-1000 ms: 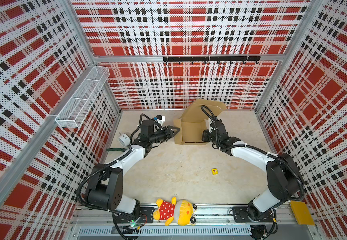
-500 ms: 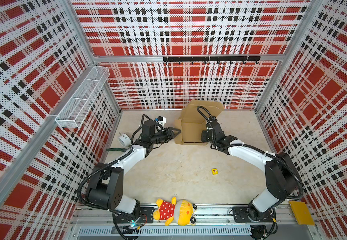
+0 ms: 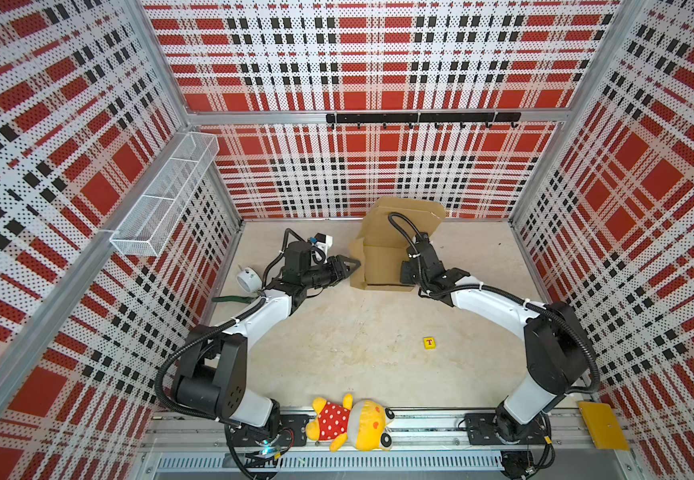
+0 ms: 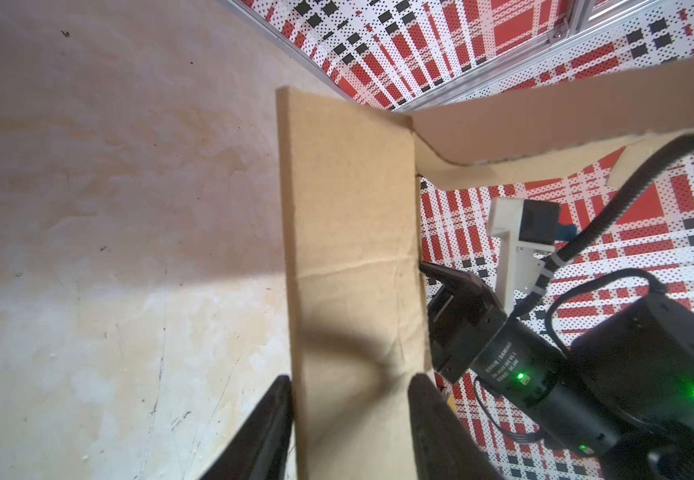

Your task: Fold the paper box

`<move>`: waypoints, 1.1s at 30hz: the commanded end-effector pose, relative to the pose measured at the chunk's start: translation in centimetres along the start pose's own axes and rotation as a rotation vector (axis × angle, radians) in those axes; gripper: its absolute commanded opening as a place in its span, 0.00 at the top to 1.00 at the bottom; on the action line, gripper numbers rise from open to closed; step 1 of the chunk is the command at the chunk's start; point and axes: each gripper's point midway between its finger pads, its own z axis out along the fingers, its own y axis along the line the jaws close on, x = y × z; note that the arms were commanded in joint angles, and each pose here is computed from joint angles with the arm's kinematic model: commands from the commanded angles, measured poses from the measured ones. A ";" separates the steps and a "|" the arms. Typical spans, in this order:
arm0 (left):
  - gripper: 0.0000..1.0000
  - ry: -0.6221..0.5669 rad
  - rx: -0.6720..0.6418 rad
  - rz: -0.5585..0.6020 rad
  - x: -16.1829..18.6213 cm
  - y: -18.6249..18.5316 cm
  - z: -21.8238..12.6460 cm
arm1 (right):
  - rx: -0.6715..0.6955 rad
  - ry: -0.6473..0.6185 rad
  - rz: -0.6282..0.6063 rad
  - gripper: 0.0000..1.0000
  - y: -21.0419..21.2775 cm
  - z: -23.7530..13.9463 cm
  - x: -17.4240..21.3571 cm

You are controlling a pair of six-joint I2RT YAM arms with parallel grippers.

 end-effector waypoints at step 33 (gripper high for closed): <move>0.63 0.089 -0.295 0.114 2.5 3.1 3.0 | 0.169 0.055 0.049 1.00 1.9 1.9 1.8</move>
